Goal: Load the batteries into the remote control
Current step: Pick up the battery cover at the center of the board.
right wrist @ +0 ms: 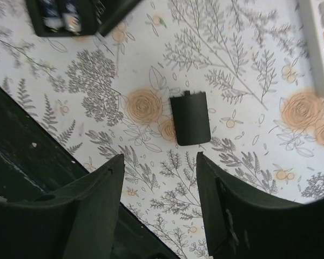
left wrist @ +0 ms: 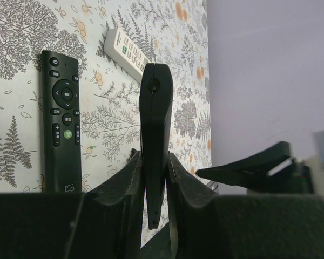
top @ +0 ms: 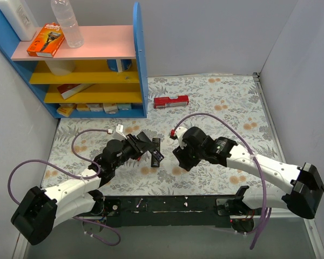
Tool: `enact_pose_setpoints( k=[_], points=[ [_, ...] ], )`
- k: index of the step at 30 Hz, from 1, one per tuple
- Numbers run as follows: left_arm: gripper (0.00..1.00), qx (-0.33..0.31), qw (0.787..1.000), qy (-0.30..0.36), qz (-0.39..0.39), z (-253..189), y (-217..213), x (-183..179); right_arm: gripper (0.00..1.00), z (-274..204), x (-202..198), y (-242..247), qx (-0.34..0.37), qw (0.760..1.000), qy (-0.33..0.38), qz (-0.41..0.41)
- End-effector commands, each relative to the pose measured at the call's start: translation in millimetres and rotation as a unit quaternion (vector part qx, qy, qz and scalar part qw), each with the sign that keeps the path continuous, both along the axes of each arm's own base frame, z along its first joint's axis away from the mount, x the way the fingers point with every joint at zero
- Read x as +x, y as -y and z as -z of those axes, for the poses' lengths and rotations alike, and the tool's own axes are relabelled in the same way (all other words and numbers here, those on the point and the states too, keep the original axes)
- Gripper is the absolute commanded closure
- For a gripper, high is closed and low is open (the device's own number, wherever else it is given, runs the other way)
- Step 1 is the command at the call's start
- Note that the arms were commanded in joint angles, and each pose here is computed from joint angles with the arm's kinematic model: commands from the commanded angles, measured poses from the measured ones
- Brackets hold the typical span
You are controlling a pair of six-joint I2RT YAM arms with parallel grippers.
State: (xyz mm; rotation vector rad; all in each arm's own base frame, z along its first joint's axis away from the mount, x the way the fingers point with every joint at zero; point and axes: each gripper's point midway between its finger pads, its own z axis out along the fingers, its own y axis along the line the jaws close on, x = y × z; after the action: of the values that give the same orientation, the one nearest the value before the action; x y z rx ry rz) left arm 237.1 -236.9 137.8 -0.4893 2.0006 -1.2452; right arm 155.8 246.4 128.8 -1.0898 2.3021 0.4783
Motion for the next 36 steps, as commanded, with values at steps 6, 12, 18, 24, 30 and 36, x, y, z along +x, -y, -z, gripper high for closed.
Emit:
enact_pose_setpoints(
  k=[6, 12, 18, 24, 30, 36],
  points=[
    [1.0, 0.005, 1.0, 0.02, 0.001, -13, -8, -5, 0.36, 60, 9, 23, -0.094, 0.993, -0.033, 0.068],
    [1.0, 0.013, 0.999, 0.033, 0.001, -20, -11, -7, 0.36, 83, 13, 22, -0.132, 0.988, -0.049, 0.061],
    [1.0, 0.015, 0.999, 0.038, 0.009, -24, -11, -10, 0.36, 100, 17, 29, -0.166, 0.983, -0.051, 0.053],
    [1.0, 0.016, 0.999, 0.04, 0.009, -25, -12, -11, 0.37, 113, 18, 28, -0.187, 0.98, -0.059, 0.027],
    [1.0, 0.012, 0.999, 0.036, 0.011, -24, -11, -12, 0.41, 120, 13, 22, -0.189, 0.979, -0.078, -0.001],
    [1.0, 0.007, 0.999, 0.034, 0.011, -23, -10, -12, 0.48, 125, 7, 22, -0.19, 0.977, -0.098, -0.015]
  ],
)
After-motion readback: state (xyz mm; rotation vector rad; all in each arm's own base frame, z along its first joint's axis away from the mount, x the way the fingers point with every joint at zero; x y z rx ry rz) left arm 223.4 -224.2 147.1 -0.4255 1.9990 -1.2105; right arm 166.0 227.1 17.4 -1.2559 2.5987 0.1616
